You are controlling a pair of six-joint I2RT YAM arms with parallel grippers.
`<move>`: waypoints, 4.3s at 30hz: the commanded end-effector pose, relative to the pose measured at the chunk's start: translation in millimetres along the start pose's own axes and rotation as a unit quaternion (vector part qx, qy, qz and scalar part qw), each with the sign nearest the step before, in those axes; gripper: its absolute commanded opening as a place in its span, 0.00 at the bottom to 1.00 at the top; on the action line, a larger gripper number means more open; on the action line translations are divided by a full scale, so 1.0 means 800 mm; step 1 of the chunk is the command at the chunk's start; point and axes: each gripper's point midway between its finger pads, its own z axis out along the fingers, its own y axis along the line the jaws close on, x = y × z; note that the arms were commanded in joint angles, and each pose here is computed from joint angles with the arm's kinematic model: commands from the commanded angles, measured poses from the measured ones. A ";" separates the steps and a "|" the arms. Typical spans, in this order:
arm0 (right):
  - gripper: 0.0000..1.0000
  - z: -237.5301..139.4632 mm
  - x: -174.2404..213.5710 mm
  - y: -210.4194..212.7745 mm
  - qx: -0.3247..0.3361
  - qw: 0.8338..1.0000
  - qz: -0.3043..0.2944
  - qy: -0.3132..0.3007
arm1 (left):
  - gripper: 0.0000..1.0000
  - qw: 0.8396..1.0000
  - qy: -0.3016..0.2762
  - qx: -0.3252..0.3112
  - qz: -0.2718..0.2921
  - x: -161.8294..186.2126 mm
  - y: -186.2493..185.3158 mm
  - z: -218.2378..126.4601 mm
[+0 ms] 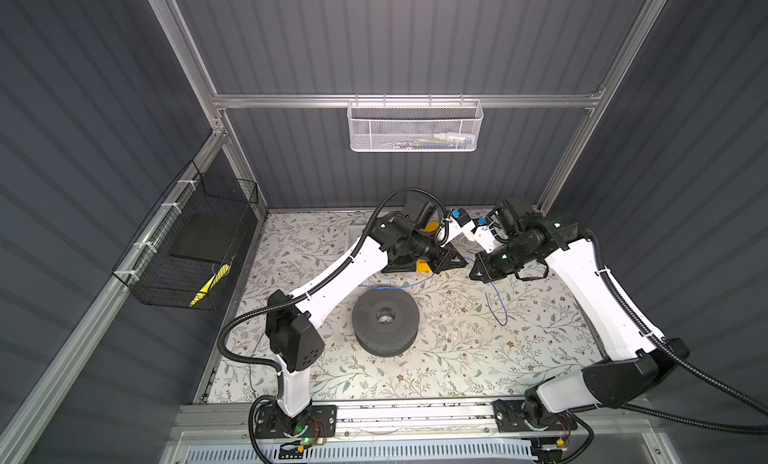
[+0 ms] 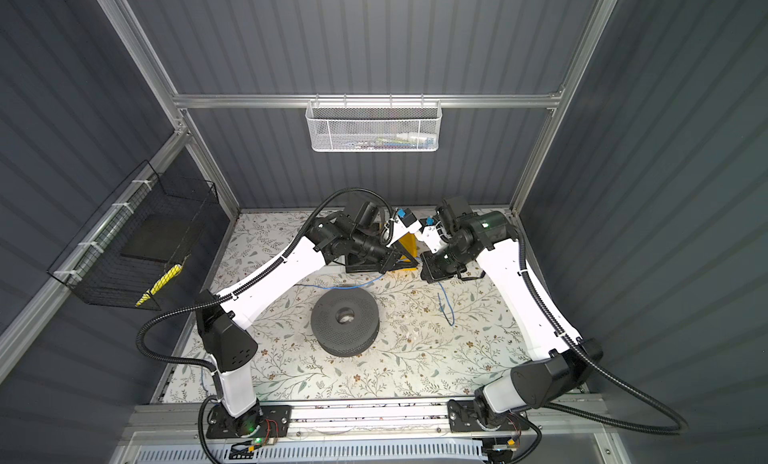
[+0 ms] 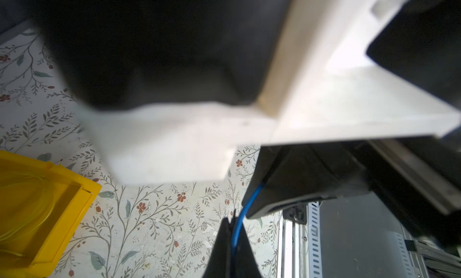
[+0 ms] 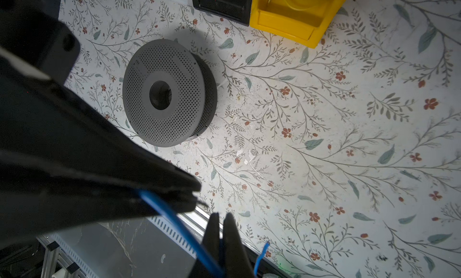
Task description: Wrap the cables
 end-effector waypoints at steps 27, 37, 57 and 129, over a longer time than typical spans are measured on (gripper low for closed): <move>0.65 -0.166 0.047 -0.047 0.000 0.930 0.154 -0.334 | 0.00 0.990 -0.106 -0.089 0.029 -0.085 0.024 -0.073; 0.70 -0.130 0.000 -0.056 -0.172 0.907 0.179 -0.341 | 0.00 0.986 -0.130 -0.077 0.062 -0.092 -0.011 -0.106; 0.67 -0.113 -0.032 -0.023 -0.295 0.894 0.121 -0.316 | 0.00 0.988 -0.132 -0.044 0.068 -0.098 -0.030 -0.110; 0.00 -0.264 -0.135 -0.018 -0.172 0.855 0.041 -0.488 | 0.00 0.982 -0.123 -0.142 0.016 -0.087 0.031 -0.117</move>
